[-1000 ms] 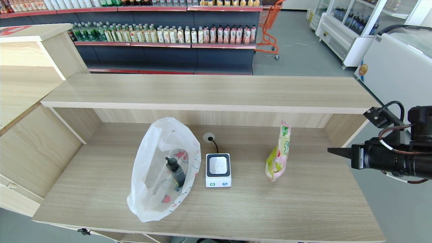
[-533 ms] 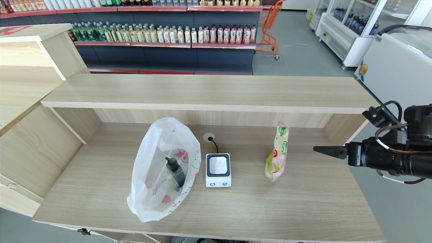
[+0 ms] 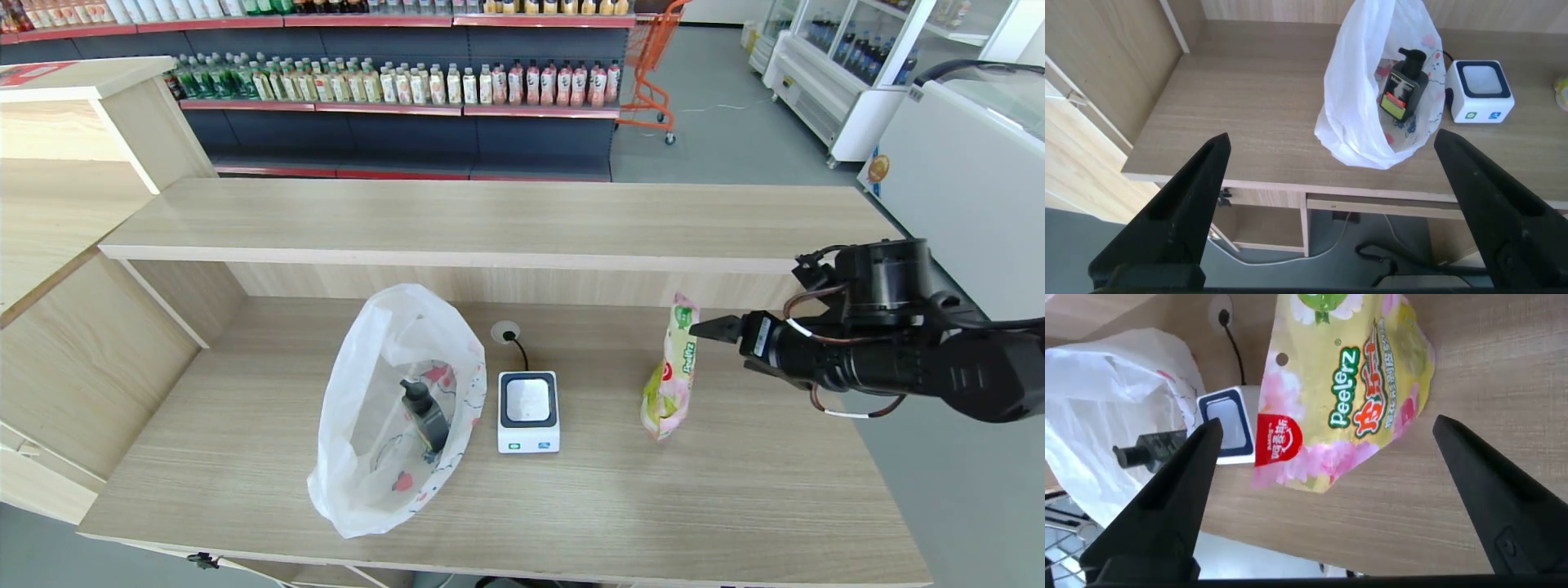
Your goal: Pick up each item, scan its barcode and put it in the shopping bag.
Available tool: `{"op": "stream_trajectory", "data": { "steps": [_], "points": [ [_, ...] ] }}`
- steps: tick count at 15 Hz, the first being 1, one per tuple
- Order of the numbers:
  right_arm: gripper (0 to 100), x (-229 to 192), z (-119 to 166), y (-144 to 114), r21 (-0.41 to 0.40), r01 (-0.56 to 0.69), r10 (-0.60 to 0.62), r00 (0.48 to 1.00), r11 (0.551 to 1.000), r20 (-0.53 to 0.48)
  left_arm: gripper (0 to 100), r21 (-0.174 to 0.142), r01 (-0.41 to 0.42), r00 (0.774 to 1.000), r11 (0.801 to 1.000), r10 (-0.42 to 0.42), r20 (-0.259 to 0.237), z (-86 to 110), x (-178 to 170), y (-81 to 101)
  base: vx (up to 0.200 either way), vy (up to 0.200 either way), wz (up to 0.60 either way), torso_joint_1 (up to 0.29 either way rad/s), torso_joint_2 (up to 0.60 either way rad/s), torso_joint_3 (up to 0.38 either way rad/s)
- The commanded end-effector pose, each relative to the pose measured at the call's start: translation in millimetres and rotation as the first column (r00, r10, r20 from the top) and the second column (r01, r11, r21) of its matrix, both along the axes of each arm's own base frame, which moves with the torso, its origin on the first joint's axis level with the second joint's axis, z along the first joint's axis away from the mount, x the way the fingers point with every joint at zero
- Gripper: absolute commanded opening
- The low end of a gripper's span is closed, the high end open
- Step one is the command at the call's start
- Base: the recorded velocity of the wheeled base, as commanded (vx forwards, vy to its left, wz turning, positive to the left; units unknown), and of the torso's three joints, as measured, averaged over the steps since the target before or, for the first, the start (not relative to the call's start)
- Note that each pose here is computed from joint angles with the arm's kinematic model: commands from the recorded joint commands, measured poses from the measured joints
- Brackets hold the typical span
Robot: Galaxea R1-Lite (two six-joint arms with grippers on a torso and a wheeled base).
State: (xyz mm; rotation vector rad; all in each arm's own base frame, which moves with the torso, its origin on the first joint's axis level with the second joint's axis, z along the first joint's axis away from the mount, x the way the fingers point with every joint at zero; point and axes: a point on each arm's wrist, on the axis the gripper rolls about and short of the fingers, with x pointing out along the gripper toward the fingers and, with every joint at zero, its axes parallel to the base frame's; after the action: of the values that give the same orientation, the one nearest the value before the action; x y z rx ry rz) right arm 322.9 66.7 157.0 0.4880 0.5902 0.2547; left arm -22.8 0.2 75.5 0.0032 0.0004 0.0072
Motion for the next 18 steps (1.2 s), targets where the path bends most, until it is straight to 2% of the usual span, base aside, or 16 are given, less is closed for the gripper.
{"op": "stream_trajectory", "data": {
  "steps": [1, 8, 13, 17, 18],
  "points": [
    [100, 24.4, -22.3, 21.1, -0.034, -0.002, 0.001, 0.999, 0.999, -0.042, 100, 0.0, 0.0, 1.0, 1.0, 0.0, -0.001, 0.0, 0.1, 0.0, 0.0, 0.0, 0.0, 0.0, 0.0, 0.0],
    [100, 55.1, -54.8, 52.2, -0.103, -0.068, 0.062, 0.996, 0.992, -0.066, 100, 0.0, 0.0, 1.0, 1.0, 0.0, 0.0, 0.0, 0.0, 0.0, 0.0, 0.0, 0.0, 0.0, 0.0, 0.0],
    [100, 76.4, -108.9, 55.4, -0.263, -0.043, 0.011, 0.993, 0.964, -0.121, 100, 0.0, 0.0, 1.0, 1.0, 0.0, -0.001, 0.0, 0.1, 0.0, 0.0, 0.0, 0.0, 0.0, 0.0, 0.0],
    [100, 85.2, -115.7, 56.4, -0.296, -0.013, -0.02, 0.994, 0.955, -0.11, 100, 0.0, 0.0, 1.0, 1.0, 0.0, 0.0, 0.0, 0.0, 0.0, 0.0, 0.0, 0.0, 0.0, 0.0, 0.0],
    [0, 86.8, -116.4, 55.5, -0.298, -0.012, -0.021, 0.994, 0.955, -0.109, 100, 0.0, 0.0, 1.0, 1.0, 0.0, 0.0, 0.0, 0.0, 0.0, 0.0, 0.0, 0.0, 0.0, 0.0, 0.0]
  ]
}}
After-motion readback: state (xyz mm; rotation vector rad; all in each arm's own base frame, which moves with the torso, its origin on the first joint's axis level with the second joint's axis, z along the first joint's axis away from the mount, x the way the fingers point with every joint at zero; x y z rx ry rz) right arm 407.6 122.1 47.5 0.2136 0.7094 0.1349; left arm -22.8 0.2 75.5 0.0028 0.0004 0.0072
